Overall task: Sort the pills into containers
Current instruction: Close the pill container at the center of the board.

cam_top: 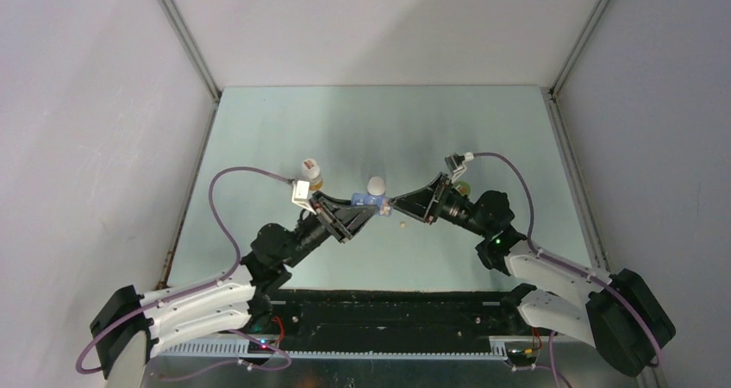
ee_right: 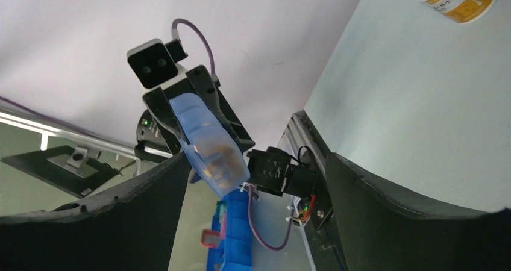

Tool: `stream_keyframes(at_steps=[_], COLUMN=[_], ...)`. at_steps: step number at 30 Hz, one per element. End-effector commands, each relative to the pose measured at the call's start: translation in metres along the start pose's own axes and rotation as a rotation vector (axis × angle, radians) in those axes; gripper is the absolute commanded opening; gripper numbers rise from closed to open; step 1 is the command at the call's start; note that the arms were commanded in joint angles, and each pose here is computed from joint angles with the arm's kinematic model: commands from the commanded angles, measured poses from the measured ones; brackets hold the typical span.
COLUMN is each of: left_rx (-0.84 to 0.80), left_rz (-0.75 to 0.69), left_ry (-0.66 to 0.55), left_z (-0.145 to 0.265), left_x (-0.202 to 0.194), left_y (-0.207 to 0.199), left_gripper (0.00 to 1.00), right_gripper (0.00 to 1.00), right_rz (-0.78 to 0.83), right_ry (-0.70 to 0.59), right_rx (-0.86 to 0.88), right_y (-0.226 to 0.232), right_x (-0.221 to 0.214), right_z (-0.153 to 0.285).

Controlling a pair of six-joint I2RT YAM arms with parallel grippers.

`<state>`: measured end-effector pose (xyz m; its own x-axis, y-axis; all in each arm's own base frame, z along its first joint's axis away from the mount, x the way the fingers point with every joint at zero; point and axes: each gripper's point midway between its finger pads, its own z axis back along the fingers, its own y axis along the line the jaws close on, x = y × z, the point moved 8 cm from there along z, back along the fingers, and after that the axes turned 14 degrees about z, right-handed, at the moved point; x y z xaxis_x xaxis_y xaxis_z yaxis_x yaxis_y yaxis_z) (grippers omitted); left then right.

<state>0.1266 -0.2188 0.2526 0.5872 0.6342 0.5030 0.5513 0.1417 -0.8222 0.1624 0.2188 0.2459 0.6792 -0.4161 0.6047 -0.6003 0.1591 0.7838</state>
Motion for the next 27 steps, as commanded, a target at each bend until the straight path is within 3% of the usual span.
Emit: stream_keyframes(at_steps=[1, 12, 27], left_rx=[-0.112, -0.175, -0.124], left_rz=[-0.063, -0.072, 0.099], left_ry=[-0.057, -0.045, -0.081], left_z=[-0.001, 0.003, 0.002], left_x=[0.012, 0.005, 0.01], left_y=[-0.016, -0.013, -0.018], left_gripper=[0.0, 0.0, 0.0], right_gripper=[0.88, 0.88, 0.86], right_rz=[0.115, 0.194, 0.227], right_ry=[-0.009, 0.01, 0.056], right_rx=[0.018, 0.106, 0.178], right_y=[0.012, 0.029, 0.034], right_x=[0.011, 0.019, 0.02], right_z=[0.003, 0.004, -0.007])
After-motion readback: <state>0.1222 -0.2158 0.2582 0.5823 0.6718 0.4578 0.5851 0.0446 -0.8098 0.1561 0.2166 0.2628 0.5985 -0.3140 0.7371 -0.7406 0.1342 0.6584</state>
